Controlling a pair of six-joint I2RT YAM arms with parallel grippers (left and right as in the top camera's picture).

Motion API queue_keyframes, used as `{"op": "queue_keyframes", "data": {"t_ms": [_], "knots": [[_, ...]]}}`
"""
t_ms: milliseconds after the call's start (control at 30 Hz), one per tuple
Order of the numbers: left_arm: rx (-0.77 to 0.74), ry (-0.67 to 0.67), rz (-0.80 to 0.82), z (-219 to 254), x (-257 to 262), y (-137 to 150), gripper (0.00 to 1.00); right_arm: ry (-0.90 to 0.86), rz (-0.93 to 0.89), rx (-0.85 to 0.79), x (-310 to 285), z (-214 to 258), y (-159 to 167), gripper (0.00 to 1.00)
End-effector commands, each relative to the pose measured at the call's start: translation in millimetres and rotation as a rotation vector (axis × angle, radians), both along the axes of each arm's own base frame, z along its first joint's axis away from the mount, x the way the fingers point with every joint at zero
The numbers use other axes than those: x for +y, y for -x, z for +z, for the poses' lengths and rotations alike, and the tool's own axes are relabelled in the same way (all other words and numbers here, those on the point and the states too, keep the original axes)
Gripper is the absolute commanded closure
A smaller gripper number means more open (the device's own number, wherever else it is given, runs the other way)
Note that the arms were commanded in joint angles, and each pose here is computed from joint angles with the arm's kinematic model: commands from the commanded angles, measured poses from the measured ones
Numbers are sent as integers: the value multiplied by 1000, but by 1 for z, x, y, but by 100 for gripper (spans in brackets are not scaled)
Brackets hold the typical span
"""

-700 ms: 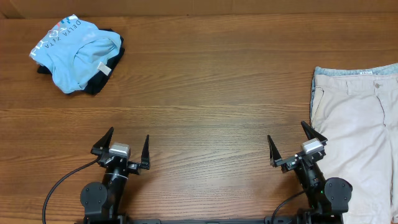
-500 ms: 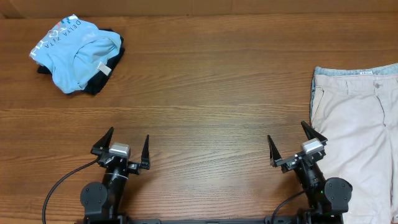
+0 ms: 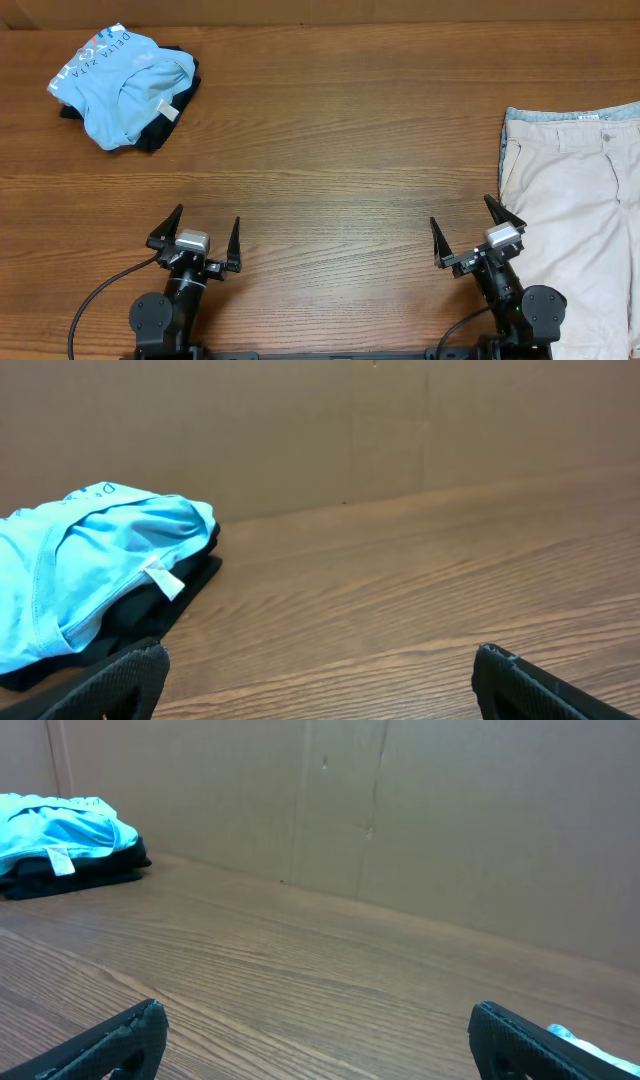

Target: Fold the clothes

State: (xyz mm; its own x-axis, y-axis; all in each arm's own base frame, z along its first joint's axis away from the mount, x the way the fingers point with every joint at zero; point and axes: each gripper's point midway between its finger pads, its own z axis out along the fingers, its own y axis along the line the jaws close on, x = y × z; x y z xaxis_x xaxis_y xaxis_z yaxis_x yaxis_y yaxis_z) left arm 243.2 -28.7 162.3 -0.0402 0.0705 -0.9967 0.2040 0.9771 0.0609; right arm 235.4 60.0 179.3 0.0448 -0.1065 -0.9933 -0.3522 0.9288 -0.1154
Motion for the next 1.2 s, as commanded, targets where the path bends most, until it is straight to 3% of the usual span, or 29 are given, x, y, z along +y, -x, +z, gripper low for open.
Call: {"op": "queue_keyframes", "data": {"t_ms": [0, 967, 1167], "knots": [[-5, 12, -9, 1, -2, 1, 0, 0, -2, -2, 0, -2, 0, 0], [-7, 9, -10, 1, -2, 1, 0, 0, 2, -2, 0, -2, 0, 0], [-45, 8, -81, 10, -14, 3, 0, 0, 6, -31, 1, 4, 1, 0]]}}
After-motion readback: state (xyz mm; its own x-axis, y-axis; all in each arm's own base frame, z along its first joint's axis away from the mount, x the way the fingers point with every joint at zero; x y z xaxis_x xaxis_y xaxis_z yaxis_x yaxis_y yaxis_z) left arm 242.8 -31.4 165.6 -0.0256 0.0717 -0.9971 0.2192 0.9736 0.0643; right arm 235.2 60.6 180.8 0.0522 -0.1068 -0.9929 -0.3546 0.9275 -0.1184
